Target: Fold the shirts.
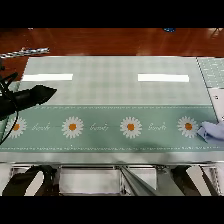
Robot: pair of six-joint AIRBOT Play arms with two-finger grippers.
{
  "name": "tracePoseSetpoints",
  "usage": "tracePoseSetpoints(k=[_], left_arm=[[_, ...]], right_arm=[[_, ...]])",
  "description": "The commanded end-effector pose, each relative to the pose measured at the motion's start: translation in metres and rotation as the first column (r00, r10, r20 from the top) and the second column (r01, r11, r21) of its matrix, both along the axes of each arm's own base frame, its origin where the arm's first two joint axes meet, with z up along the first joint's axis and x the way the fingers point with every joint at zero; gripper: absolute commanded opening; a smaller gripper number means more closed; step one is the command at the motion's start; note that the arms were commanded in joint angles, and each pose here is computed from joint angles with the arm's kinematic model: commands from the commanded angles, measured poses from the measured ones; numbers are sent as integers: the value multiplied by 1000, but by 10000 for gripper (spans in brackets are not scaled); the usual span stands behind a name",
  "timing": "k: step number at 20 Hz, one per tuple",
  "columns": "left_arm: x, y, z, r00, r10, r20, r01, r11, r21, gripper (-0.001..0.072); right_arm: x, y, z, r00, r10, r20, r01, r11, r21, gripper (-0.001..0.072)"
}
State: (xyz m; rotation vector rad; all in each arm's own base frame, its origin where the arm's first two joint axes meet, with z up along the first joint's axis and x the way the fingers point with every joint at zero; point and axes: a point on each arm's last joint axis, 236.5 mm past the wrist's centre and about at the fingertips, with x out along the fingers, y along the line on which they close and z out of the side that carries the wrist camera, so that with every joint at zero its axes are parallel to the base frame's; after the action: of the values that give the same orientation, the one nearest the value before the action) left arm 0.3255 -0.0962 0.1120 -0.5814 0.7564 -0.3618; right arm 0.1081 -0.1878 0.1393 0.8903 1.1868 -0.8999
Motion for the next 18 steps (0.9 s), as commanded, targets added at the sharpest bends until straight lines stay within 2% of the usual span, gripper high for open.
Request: tracePoseSetpoints(k=[1, 3, 4, 5, 7, 9, 11, 12, 13, 14, 15, 16, 18], left_arm=[[1, 1, 0, 1000, -2, 8, 2, 1000, 7, 19], [2, 1, 1, 1000, -12, 26, 11, 1000, 28, 20], [3, 2, 1, 1000, -8, 30, 7, 1000, 29, 20], [6, 4, 1, 999, 1, 34, -2, 1000, 29, 20], [15, 11, -1, 998, 35, 44, -36, 999, 31, 19], [27, 17, -12, 998, 63, 23, -64, 998, 30, 19], [42, 18, -27, 997, 69, -28, -68, 998, 17, 19], [53, 19, -24, 997, 67, -32, -66, 998, 16, 19], [67, 21, -14, 998, 64, -17, -63, 998, 17, 19], [84, 20, 7, 998, 52, 18, -52, 998, 18, 19], [99, 17, 32, 997, 28, 70, -30, 999, 28, 19], [113, 7, 63, 991, -17, 130, 12, 999, 40, 18], [127, -30, 124, 963, -127, 239, 115, 991, 63, 18]], right_arm=[[-91, 12, -46, 940, -185, -286, 194, 981, 5, 20], [-119, 17, -59, 886, -230, -403, 252, 968, 1, 35], [-131, 19, -62, 854, -257, -452, 283, 959, -11, 179], [-135, 19, -66, 843, -256, -473, 286, 958, -8, 388], [-134, 10, -68, 853, -233, -467, 249, 968, -29, 414], [-125, -14, -62, 878, -251, -408, 222, 968, -117, 414], [-81, -40, -48, 951, -228, -210, 189, 963, -192, 406], [-44, -55, -33, 980, -193, -47, 178, 956, -232, 382], [7, -67, -8, 978, -126, 167, 166, 953, -253, 280], [64, -69, 26, 926, 0, 378, 107, 958, -264, 122], [125, -56, 72, 807, 224, 547, -33, 941, -337, 19], [175, -35, 116, 666, 368, 649, -110, 909, -403, 19], [246, 21, 170, 475, 557, 681, -223, 825, -519, 19]])
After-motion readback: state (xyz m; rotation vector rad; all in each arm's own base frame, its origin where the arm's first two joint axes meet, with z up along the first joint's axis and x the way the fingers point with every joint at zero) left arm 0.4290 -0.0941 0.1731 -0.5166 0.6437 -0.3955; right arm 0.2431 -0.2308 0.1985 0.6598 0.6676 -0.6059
